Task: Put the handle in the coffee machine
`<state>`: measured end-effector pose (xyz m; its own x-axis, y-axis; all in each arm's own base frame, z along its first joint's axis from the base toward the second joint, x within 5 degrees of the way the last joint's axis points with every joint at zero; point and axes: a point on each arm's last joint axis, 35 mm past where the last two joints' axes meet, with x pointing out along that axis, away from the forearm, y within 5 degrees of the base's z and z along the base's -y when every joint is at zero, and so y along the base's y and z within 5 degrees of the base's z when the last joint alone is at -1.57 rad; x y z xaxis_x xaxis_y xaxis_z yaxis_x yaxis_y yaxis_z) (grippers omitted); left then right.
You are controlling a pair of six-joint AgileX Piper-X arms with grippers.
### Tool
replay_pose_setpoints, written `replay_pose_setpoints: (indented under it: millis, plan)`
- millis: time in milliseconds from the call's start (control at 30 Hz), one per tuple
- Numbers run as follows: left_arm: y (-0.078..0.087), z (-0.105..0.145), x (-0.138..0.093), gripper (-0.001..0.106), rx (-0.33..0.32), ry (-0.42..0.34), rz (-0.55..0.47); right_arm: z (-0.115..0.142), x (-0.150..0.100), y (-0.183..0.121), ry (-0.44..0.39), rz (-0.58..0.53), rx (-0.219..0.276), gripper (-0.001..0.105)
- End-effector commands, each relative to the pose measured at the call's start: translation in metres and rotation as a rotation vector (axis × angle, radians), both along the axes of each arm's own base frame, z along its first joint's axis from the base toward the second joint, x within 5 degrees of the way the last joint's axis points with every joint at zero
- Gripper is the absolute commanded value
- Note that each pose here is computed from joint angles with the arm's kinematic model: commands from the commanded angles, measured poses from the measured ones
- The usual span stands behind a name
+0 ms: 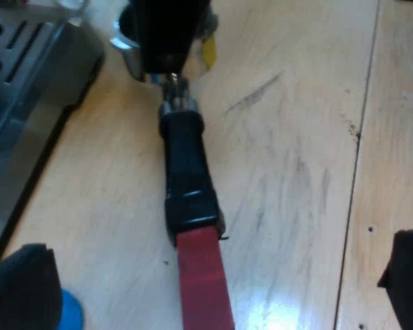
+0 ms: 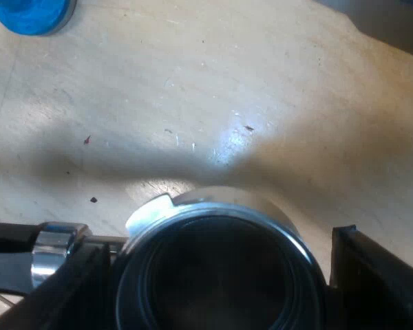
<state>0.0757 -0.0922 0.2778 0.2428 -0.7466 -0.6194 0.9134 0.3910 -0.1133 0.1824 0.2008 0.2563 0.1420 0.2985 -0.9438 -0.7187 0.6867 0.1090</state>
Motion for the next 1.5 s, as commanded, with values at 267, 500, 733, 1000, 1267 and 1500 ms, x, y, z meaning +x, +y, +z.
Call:
replay_pose_setpoints:
  millis: [267,500,733,1000,1267,1500]
  plan:
    - [-0.021,-0.018,0.019,0.098,0.114,0.037,0.024,0.007,-0.003,-0.001,0.026,0.002,0.041,0.000]
    - [-0.029,-0.030,0.026,0.098,0.181,0.077,0.012,0.008,-0.005,-0.004,0.044,0.004,0.036,0.000]
    - [-0.037,-0.034,0.034,0.098,0.178,0.067,0.007,0.016,-0.008,-0.007,0.027,0.007,0.062,0.000]
    - [-0.044,-0.040,0.040,0.098,0.178,0.073,0.004,0.016,-0.009,-0.007,0.026,0.007,0.063,0.000]
    - [-0.050,-0.054,0.046,0.098,0.235,0.127,0.001,0.016,-0.009,-0.007,0.026,0.007,0.063,0.000]
    - [-0.050,-0.054,0.046,0.098,0.229,0.122,0.001,0.016,-0.009,-0.007,0.026,0.007,0.063,0.000]
